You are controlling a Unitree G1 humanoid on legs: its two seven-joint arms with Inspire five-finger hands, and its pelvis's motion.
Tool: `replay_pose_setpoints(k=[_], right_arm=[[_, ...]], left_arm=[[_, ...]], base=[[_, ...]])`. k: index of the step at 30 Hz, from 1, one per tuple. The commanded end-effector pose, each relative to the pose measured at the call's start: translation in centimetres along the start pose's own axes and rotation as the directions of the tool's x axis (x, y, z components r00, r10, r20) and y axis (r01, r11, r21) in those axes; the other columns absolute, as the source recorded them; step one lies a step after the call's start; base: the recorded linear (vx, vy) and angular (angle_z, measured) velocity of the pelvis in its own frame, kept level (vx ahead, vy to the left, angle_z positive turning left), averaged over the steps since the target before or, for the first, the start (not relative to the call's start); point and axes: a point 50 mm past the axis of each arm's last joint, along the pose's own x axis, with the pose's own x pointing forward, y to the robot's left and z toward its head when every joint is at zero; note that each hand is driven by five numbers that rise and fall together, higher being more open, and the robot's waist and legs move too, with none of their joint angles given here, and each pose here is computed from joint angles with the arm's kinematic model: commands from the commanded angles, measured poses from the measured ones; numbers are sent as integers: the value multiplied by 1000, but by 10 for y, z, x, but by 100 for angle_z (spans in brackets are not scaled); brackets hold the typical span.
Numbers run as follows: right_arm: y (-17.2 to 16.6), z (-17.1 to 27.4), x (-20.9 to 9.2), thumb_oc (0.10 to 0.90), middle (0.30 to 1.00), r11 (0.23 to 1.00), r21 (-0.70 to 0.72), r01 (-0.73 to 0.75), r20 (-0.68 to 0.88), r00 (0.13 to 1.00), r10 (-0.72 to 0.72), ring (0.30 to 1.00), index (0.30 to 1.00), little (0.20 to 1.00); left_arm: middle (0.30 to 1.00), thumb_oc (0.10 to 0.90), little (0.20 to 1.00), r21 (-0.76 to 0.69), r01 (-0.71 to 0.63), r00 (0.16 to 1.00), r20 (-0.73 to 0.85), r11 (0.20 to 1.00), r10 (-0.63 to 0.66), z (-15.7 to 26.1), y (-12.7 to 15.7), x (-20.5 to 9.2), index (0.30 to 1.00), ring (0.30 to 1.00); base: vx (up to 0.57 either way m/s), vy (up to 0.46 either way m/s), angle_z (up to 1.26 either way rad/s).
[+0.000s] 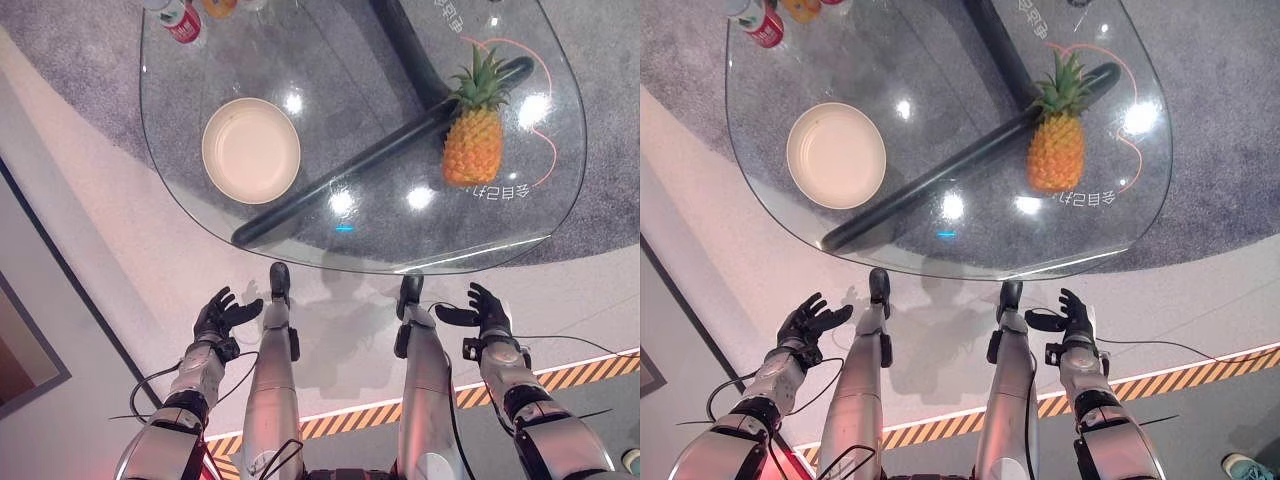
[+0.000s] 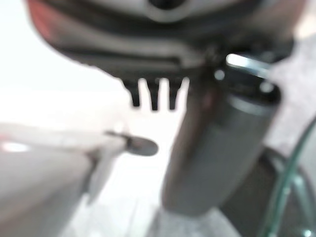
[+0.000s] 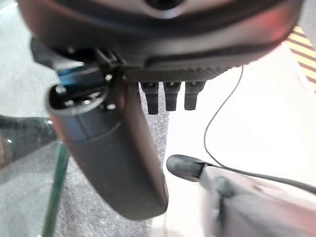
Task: Pick up the fruit to the plate
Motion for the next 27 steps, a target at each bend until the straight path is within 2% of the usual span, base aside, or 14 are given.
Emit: replay_pose_setpoints(k=[1, 10, 13, 19, 21, 24, 25, 27], right_arm=[[-32, 8, 1, 800, 900, 993, 52, 111, 70, 991, -114, 900, 900, 900], [-42, 16, 3, 800, 900, 977, 113, 179, 74, 979, -188, 900, 900, 900], [-60, 14, 4, 800, 900, 945, 171, 278, 36, 957, -288, 900, 900, 900], [-102, 21, -1, 800, 900, 804, 336, 491, -2, 854, -521, 900, 900, 900], [-118, 31, -3, 800, 900, 724, 394, 567, -12, 791, -612, 900, 900, 900], [-132, 42, -5, 800, 900, 649, 449, 614, -23, 734, -679, 900, 900, 900], [-143, 56, -7, 800, 900, 580, 500, 644, -27, 681, -732, 900, 900, 900], [-149, 63, -9, 800, 900, 540, 533, 651, -27, 651, -758, 900, 900, 900]], left_arm=[[900, 800, 900, -11, -118, 992, 35, 993, 118, 9, 40, -3, 900, 900], [900, 800, 900, 15, -36, 999, 25, 999, 35, 9, 30, -2, 900, 900], [900, 800, 900, 15, -27, 999, 20, 1000, 27, 6, 29, -2, 900, 900], [900, 800, 900, 20, -33, 999, 15, 999, 32, 2, 37, -4, 900, 900], [900, 800, 900, 21, -36, 999, 15, 999, 36, 2, 39, -5, 900, 900], [900, 800, 900, 21, -39, 999, 17, 999, 39, 4, 39, -4, 900, 900], [900, 800, 900, 23, -37, 999, 17, 999, 37, 5, 39, -4, 900, 900], [900, 800, 900, 25, -36, 999, 16, 999, 36, 5, 39, -4, 900, 900]], base=[[0, 0, 0], [4, -11, 0], [0, 0, 0], [0, 0, 0], [0, 0, 0], [0, 0, 0], [0, 0, 0], [0, 0, 0]])
